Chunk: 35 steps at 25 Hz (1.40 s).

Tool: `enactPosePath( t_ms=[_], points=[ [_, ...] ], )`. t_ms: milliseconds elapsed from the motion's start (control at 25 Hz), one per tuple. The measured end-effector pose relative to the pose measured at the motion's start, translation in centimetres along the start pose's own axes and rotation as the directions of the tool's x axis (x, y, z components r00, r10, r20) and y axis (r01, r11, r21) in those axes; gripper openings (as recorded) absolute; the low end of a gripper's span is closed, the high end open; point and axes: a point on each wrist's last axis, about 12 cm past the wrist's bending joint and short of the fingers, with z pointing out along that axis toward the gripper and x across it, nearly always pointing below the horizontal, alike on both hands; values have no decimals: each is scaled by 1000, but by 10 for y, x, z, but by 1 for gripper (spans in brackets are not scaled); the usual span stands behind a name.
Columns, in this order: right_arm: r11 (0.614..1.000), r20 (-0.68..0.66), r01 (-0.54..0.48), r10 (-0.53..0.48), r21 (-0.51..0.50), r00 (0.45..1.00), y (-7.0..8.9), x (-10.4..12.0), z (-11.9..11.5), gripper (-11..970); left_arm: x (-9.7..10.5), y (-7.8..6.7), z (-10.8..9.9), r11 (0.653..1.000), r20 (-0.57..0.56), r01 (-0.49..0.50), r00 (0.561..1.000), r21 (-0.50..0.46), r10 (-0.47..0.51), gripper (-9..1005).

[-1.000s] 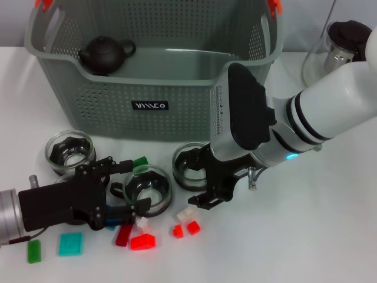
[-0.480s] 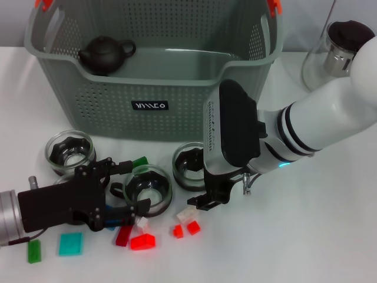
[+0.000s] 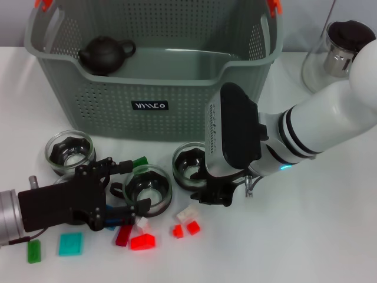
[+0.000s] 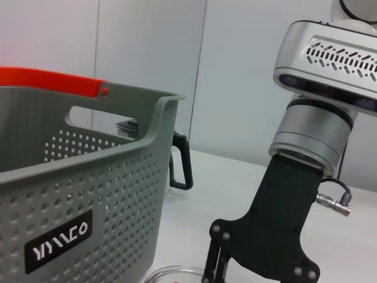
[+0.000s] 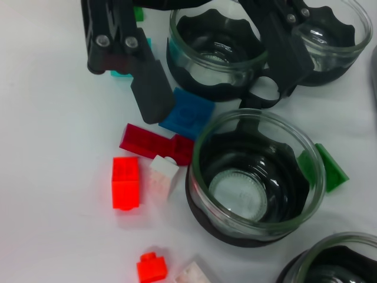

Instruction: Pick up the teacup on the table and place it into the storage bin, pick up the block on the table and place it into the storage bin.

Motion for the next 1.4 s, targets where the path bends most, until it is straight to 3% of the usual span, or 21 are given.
enactPosePath(
  t_ms=[360,440,800,880,1000,1160,1280,1400],
  points=[
    [1000,-9,-19,19,0,1000,0,1,0,234,1,0,-1,1000,0,2,1000,-1,-2,885],
    [1000,-11,-28,28,1,1000,-1,2,-1,63,1,0,-1,1000,0,2,1000,-1,-2,885],
    [998,-7,-44,44,-35,999,0,-1,-15,63,1,0,-1,1000,-1,2,1000,-1,-2,886],
    [997,28,-44,46,-69,999,1,-6,-29,63,1,0,-1,1000,-1,2,1000,-2,-2,886],
    [995,135,-71,81,-75,988,-4,-14,-72,63,1,-1,-1,1000,-1,4,1000,-3,-4,886],
    [985,237,-171,161,23,958,-15,-21,-126,62,2,-1,-2,1000,-2,7,1000,-6,-7,885],
    [969,375,-240,202,59,905,-21,-28,-166,63,2,-2,-2,1000,-1,7,1000,-7,-7,885],
    [955,521,-296,244,18,818,-28,-37,-194,63,1,-1,0,1000,1,3,1000,-3,-3,885]
  ],
)
